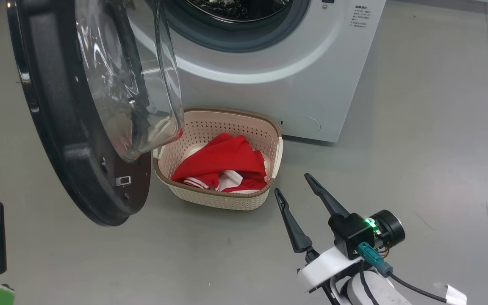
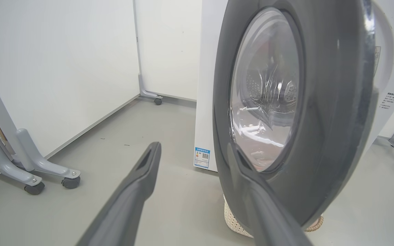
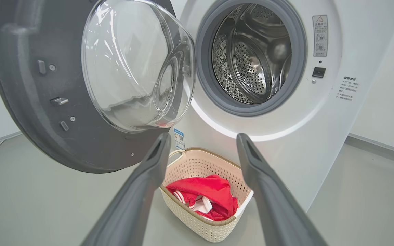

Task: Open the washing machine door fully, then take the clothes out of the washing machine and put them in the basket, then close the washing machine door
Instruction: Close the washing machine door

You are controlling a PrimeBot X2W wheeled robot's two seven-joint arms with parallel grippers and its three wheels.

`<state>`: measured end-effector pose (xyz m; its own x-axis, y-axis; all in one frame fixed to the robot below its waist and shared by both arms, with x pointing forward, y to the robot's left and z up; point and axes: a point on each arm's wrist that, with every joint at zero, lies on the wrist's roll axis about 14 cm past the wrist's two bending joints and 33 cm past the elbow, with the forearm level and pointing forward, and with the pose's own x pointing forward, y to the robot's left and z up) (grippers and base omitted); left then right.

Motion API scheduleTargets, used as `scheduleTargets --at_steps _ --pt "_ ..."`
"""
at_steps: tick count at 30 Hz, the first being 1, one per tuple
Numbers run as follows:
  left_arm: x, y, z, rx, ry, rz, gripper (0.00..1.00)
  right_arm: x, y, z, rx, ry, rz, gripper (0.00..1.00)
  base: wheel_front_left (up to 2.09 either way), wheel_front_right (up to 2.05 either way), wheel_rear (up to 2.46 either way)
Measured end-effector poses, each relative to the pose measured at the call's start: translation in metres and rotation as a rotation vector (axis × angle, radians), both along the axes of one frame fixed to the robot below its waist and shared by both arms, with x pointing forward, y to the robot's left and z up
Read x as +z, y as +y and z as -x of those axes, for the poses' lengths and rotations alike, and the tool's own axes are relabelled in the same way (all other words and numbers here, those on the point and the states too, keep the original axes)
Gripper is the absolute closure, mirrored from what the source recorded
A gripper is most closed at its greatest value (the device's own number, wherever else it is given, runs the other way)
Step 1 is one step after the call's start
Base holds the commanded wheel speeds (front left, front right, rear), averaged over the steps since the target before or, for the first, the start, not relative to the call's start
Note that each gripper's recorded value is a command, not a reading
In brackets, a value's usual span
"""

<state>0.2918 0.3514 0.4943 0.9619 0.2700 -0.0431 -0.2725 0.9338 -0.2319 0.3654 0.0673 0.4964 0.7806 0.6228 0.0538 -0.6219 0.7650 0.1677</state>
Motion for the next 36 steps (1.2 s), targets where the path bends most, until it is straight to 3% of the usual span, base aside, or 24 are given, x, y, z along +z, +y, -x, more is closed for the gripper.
scheduleTargets --at_steps 25,29,36 --pt "-0.0009 -0.0004 -0.0033 0.000 0.004 -0.002 0.00 -0.0062 -0.0025 -0.0014 -0.009 0.020 0.000 0.00 0.00 0.00 0.00" --pt "-0.0018 -0.0012 -0.0039 -0.003 0.006 -0.001 1.00 -0.0069 -0.0028 -0.0017 -0.010 0.022 0.000 0.00 0.00 0.00 0.00" --pt "-0.0032 -0.0031 -0.0051 -0.009 0.011 0.001 1.00 -0.0077 -0.0039 -0.0025 -0.013 0.025 0.000 0.00 0.00 0.00 0.00"
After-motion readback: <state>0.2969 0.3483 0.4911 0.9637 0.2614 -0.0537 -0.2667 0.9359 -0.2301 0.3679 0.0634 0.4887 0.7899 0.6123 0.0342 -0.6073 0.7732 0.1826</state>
